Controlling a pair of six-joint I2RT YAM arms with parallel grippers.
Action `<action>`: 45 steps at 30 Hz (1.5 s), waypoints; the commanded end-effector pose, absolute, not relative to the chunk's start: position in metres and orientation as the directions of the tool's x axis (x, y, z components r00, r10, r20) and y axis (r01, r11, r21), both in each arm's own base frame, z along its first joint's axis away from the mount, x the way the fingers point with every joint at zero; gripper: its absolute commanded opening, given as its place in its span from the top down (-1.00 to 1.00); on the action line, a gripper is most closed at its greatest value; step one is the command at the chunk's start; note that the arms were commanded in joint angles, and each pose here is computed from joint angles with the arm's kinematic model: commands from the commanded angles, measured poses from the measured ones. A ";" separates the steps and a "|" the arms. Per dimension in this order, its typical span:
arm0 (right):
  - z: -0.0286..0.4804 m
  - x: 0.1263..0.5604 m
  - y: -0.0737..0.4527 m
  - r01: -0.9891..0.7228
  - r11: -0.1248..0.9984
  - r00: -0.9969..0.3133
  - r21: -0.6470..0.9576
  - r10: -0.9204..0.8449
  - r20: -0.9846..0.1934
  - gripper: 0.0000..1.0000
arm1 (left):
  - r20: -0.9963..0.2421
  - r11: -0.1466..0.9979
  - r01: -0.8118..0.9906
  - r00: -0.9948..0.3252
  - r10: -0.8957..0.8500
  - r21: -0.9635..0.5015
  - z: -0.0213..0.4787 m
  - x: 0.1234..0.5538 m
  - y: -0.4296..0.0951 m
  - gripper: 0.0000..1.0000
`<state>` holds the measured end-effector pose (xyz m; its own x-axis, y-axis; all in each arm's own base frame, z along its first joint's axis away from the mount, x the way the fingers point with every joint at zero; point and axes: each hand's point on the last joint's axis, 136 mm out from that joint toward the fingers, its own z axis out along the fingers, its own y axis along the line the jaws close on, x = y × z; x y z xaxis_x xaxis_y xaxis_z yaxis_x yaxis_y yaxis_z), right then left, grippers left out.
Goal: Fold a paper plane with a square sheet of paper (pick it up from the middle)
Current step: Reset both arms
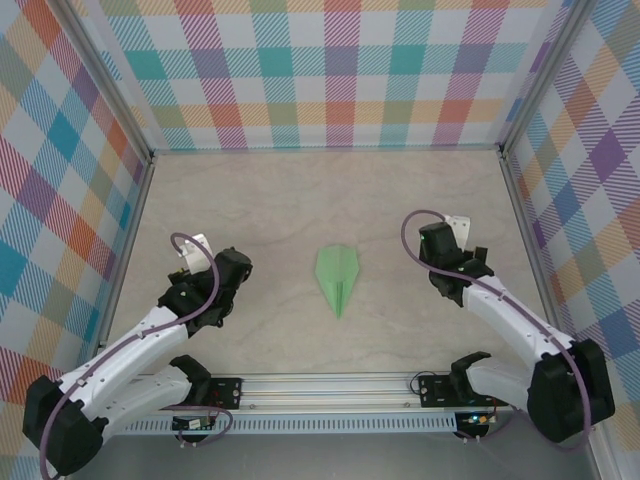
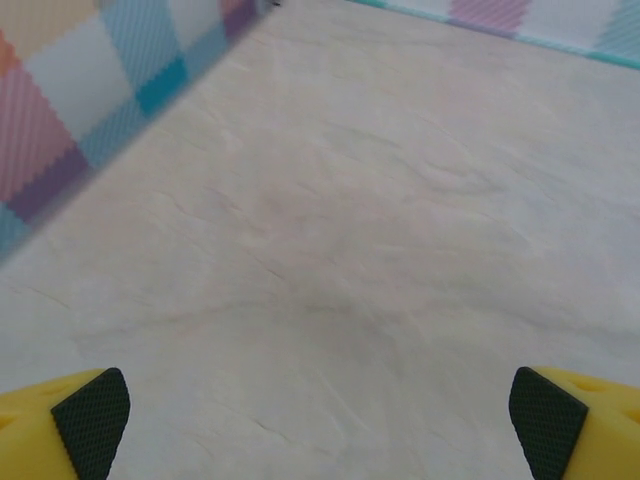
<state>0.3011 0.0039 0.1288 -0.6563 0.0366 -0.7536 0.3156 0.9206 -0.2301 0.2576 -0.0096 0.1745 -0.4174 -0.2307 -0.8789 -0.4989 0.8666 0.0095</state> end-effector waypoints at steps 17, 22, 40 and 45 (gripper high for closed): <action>0.112 0.388 0.042 -0.083 0.995 -0.372 -0.051 -0.079 -0.925 -0.99 | -0.925 0.865 -0.476 -0.378 -0.036 0.161 0.129 0.334 0.030 -1.00; 0.108 0.385 0.039 -0.111 0.994 -0.320 -0.017 -0.052 -0.946 -1.00 | -0.946 0.910 -0.397 -0.323 -0.015 0.121 0.124 0.355 0.019 -1.00; 0.091 0.397 0.019 -0.057 0.996 -0.382 0.073 0.046 -0.923 -0.99 | -0.934 0.998 -0.062 -0.357 -0.002 0.021 0.093 0.389 -0.020 -1.00; 0.090 0.397 0.020 -0.062 0.995 -0.385 0.076 0.046 -0.922 -1.00 | -0.922 0.986 -0.169 -0.379 -0.074 -0.010 0.081 0.394 0.000 -1.00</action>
